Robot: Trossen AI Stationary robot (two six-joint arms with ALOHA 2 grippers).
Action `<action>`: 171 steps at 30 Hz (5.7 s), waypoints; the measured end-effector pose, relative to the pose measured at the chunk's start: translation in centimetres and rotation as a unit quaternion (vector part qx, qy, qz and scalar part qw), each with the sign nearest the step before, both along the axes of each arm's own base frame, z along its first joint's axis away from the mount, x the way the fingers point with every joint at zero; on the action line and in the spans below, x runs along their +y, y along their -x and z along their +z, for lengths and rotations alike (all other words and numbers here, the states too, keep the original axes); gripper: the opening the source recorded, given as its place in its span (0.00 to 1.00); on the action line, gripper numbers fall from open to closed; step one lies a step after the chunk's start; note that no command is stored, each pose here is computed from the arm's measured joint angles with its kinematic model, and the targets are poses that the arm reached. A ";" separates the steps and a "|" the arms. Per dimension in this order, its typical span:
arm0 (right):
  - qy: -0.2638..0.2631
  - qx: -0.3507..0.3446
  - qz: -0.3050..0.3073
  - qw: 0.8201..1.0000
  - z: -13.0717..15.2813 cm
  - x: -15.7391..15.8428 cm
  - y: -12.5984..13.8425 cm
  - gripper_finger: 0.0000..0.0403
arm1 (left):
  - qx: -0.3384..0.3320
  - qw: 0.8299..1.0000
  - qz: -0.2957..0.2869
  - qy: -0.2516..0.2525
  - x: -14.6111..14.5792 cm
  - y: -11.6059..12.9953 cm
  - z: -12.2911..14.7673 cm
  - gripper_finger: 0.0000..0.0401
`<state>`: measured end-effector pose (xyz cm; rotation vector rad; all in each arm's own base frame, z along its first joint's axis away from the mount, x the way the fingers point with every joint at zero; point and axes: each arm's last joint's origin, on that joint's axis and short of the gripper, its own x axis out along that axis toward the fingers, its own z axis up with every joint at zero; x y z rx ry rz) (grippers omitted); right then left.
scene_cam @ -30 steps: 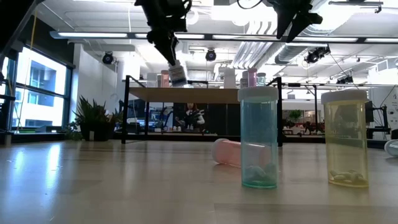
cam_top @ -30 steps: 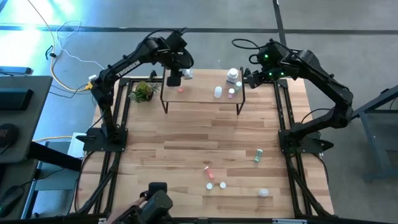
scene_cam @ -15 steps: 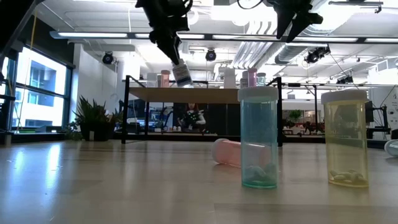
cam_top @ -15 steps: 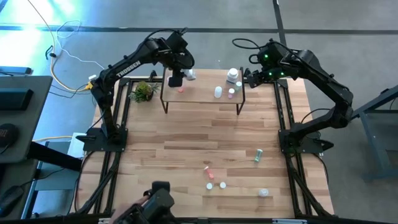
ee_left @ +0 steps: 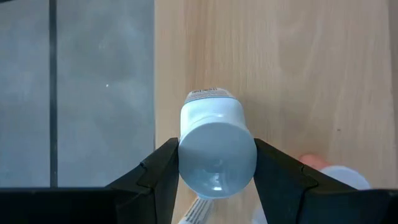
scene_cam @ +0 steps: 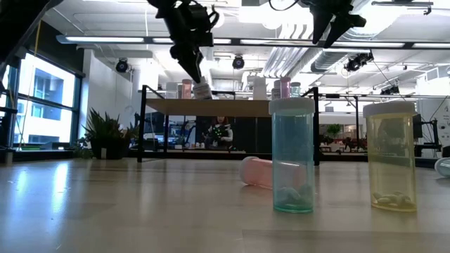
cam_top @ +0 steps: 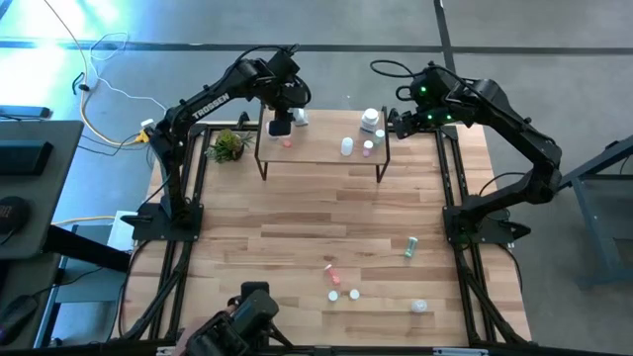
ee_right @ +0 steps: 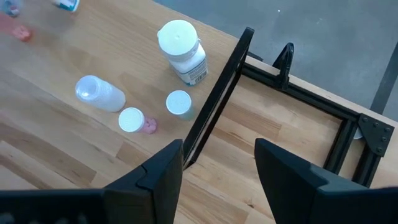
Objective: Pick and place medicine bottles onto shelf by color
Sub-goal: Put the white medicine bottle on the shelf
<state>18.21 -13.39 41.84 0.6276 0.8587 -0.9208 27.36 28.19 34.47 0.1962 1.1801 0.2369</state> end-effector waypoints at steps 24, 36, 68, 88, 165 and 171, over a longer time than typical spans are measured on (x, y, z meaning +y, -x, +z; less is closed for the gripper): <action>-0.001 -0.001 0.001 1.000 0.0 0.0 0.0 0.47 | 0.017 1.000 0.002 -0.007 -0.2 -0.4 -0.3 0.52; -0.001 0.000 0.001 1.000 0.0 0.0 0.0 0.47 | 0.014 1.000 0.008 -0.016 -0.1 -0.5 -0.2 0.53; -0.004 -0.005 -0.011 1.000 0.0 0.0 0.0 0.47 | -0.017 0.994 0.091 -0.054 -2.6 -1.5 2.4 0.53; -0.008 -0.010 -0.020 1.000 0.0 0.0 0.0 0.47 | -0.043 0.989 0.138 -0.043 -2.9 -3.3 1.5 0.53; -0.009 -0.011 -0.021 1.000 0.0 0.0 0.0 0.47 | 0.053 0.997 0.006 -0.058 -1.3 -2.1 0.0 0.47; -0.010 -0.011 -0.021 1.000 0.0 0.0 0.0 0.47 | 0.055 0.997 0.001 -0.060 -1.3 -2.1 0.0 0.51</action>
